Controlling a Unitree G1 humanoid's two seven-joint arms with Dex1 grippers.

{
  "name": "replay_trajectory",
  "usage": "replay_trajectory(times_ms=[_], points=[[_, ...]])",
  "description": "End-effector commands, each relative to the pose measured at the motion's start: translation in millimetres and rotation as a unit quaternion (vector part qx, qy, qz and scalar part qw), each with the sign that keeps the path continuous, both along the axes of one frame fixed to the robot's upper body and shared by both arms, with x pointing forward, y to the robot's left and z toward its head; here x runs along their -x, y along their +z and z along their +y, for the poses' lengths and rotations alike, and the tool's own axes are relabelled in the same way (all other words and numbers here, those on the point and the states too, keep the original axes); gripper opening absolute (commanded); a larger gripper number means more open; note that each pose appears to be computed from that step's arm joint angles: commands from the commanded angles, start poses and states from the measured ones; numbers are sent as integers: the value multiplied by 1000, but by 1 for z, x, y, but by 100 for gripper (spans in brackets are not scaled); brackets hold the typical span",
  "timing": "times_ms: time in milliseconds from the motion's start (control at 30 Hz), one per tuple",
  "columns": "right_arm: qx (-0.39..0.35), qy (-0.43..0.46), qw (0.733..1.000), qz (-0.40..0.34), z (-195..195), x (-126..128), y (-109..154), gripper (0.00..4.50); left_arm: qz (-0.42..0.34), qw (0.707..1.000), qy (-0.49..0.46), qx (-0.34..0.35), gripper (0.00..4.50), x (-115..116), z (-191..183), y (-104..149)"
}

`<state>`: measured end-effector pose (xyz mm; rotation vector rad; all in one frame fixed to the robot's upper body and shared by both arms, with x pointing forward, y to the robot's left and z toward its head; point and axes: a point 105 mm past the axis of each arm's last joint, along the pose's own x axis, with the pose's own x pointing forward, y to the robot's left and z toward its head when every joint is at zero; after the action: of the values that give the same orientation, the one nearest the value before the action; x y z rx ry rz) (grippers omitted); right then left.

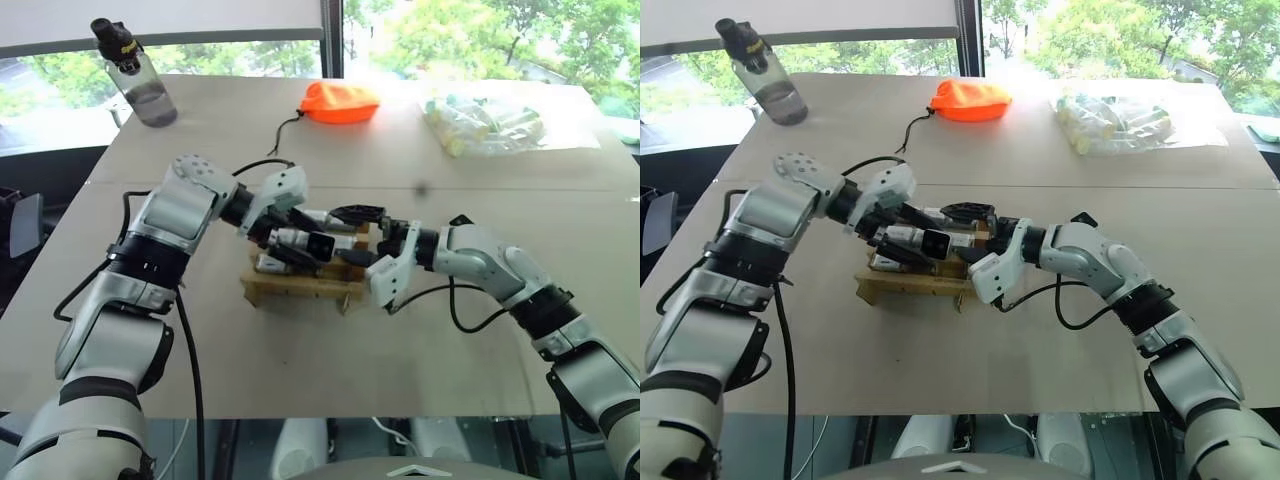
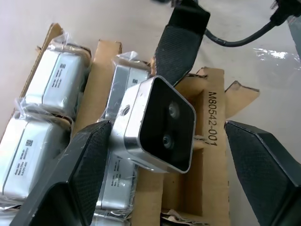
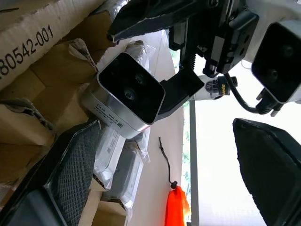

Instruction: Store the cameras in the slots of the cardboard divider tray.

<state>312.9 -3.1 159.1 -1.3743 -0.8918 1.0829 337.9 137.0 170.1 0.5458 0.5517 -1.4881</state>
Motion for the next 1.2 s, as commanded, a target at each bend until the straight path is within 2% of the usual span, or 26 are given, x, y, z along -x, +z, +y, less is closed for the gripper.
replay_trajectory(times_ms=[33, 133, 200, 267, 300, 333, 467, 567, 633, 733, 833, 933, 1033, 1200], points=[[-28, -2, 1000, -13, -3, 2, 14, 450, -6, 1000, 2, -1, 396, -5, -1, 4], [-30, -4, 1000, -6, -6, 4, 13, 450, -4, 1000, 5, 17, 326, -7, -5, 10], [-30, -6, 1000, -3, -8, 5, 13, 450, -4, 1000, 4, 21, 244, -7, -5, 12], [-31, -10, 999, 0, -12, 5, 13, 450, -4, 1000, 4, 23, 138, -7, -5, 13], [-32, -11, 999, 2, -13, 5, 13, 450, -4, 1000, 3, 24, 100, -7, -5, 14], [-36, -14, 999, 7, -16, 6, 14, 450, -3, 1000, 2, 27, 81, -5, -5, 14], [-79, -32, 994, 69, -32, 11, 20, 450, 0, 999, -9, 47, 76, 3, -6, 22], [-136, -45, 976, 165, -45, 19, 25, 450, -10, 998, -17, 58, 76, 9, -3, 29], [-173, -56, 946, 267, -57, 29, 21, 450, -28, 997, -29, 69, 76, 15, 0, 36], [-190, -59, 892, 406, -74, 54, 4, 450, -63, 992, -55, 99, 76, 26, 2, 48], [-220, -62, 845, 484, -85, 72, -8, 450, -67, 991, -64, 92, 76, 37, 10, 45], [-250, -61, 799, 543, -95, 89, -24, 450, -96, 991, -59, 78, 76, 37, 19, 31], [-282, -19, 757, 589, -99, 105, -26, 450, -115, 988, -52, 93, 76, 35, 25, 20], [-293, -21, 743, 601, -107, 110, -31, 450, -137, 982, -49, 122, 76, 26, 29, 13]])
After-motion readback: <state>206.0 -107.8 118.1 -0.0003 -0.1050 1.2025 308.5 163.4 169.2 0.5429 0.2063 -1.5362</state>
